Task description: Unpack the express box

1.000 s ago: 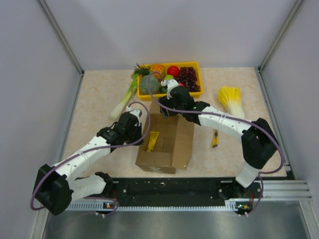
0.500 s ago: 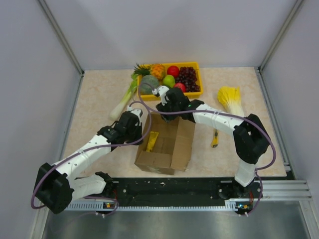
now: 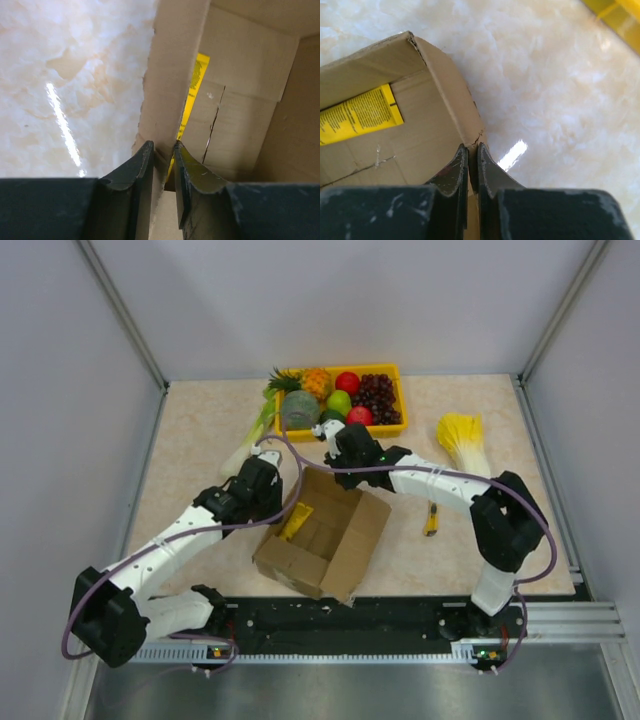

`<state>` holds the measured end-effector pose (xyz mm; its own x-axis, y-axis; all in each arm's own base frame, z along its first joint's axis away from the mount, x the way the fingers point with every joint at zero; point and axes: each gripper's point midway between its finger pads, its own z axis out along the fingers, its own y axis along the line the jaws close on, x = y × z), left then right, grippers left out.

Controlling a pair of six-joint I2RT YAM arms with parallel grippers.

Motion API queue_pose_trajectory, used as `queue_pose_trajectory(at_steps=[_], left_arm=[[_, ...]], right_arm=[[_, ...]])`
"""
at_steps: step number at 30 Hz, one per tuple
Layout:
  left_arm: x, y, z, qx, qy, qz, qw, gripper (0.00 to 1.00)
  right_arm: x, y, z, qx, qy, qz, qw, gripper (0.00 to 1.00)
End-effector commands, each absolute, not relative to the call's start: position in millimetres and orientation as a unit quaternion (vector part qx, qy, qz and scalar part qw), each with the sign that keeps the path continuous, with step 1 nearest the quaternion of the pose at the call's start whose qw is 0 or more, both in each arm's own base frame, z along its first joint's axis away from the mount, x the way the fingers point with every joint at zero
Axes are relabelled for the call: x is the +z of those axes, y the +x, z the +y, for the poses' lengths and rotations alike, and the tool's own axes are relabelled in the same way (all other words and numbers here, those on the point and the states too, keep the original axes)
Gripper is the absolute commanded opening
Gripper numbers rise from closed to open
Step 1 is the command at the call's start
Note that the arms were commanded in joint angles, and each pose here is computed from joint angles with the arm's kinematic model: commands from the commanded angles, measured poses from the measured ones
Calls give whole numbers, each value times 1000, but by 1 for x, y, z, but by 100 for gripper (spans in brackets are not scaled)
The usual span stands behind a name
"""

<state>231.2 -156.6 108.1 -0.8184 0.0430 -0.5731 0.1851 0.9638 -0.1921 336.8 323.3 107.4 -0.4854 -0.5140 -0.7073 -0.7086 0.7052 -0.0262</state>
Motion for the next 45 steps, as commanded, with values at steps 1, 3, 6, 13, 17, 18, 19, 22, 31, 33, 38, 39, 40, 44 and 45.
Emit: queue_pose_trajectory(at_steps=[1, 3, 6, 13, 17, 18, 19, 22, 31, 33, 38, 39, 40, 44, 45], left_arm=[[147, 253, -163, -130, 35, 929, 345, 29], [154, 256, -155, -110, 23, 929, 353, 39], [163, 256, -145, -92, 0, 928, 362, 48], [171, 259, -130, -61, -33, 924, 377, 70], [161, 259, -127, -43, -39, 929, 365, 75], [156, 259, -127, -39, -40, 933, 356, 75], [154, 259, -127, -37, -43, 934, 353, 76], [144, 259, -131, -18, -40, 936, 349, 77], [138, 269, -137, 55, -17, 930, 364, 86], [137, 271, -136, 73, -18, 927, 369, 94], [138, 273, -138, 122, -9, 918, 376, 99], [132, 273, -138, 133, -6, 920, 369, 99], [132, 273, -138, 143, -5, 918, 370, 99], [125, 273, -139, 172, -2, 916, 362, 99], [121, 273, -139, 178, 0, 916, 359, 99]], right_arm=[[134, 336, 298, 108, -236, 878, 402, 0], [139, 332, 292, 104, -189, 885, 413, 0], [148, 324, 274, 91, -113, 893, 427, 0], [155, 304, 251, 72, 16, 900, 431, 0], [153, 294, 257, 76, 33, 904, 420, 0], [150, 291, 261, 78, 34, 906, 415, 0], [151, 289, 264, 81, 33, 907, 411, 4], [142, 283, 271, 86, 40, 915, 393, 11], [129, 275, 273, 101, 68, 921, 371, 46], [128, 273, 274, 109, 69, 921, 368, 47], [119, 269, 278, 122, 66, 923, 360, 47], [114, 269, 279, 127, 63, 923, 357, 47], [113, 268, 280, 130, 61, 923, 357, 47], [106, 267, 281, 148, 59, 921, 355, 47], [100, 263, 280, 151, 58, 923, 348, 47]])
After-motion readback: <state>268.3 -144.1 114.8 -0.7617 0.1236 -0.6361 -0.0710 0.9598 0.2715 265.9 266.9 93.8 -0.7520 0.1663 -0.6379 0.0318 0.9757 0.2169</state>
